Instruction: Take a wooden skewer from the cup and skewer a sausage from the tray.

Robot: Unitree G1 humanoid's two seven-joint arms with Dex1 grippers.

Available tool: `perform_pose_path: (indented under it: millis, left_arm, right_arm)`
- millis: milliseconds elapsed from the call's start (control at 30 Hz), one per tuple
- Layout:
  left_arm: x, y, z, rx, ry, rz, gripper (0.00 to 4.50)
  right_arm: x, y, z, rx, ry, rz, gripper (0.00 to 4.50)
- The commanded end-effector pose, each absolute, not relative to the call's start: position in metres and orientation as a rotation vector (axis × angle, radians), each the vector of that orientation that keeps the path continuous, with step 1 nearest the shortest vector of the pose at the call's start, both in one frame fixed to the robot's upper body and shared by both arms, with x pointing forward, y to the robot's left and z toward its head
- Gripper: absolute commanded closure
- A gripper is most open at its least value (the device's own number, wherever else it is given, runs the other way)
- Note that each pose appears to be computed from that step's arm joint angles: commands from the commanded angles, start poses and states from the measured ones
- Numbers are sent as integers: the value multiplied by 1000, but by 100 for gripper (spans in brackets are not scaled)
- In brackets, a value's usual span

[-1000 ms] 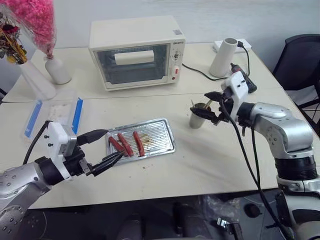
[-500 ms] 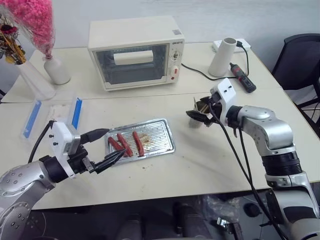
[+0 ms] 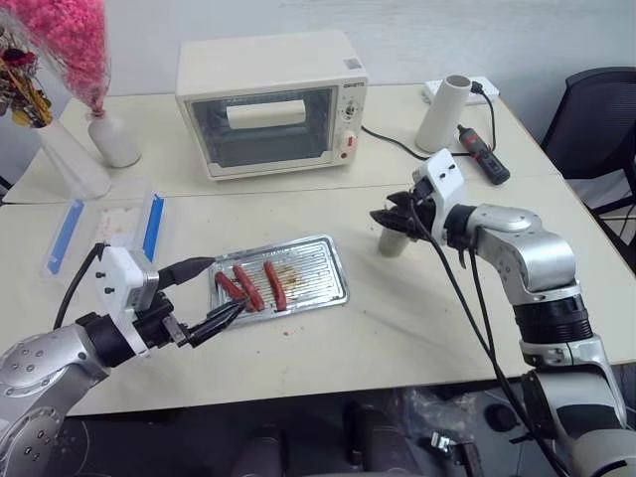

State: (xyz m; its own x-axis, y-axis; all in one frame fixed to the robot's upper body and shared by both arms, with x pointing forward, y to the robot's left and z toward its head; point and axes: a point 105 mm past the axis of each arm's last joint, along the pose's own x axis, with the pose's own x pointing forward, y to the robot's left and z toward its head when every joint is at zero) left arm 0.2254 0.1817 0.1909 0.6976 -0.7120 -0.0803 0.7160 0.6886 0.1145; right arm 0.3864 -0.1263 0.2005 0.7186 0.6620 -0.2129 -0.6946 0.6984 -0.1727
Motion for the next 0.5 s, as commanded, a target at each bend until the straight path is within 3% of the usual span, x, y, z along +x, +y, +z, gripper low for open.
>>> perform_pose_path:
  millis: [33,133,200,267,433,500]
  left_arm:
    - [225,183,200,172,-13,-795,0]
    - [226,183,200,176,-13,-798,0]
    - [227,182,200,178,-15,-800,0]
    - [227,183,201,180,-15,-802,0]
    - [228,182,201,182,-16,-806,0]
    - [229,182,201,183,-18,-808,0]
  right_arm:
    - [381,-128,218,-260,75,755,190]
    - [381,-129,216,-253,79,750,190]
    - [381,-130,213,-253,84,744,226]
    - [380,-129,212,-249,85,743,275]
    - [378,-128,212,-249,85,749,448]
    - [378,-128,212,-251,84,746,448]
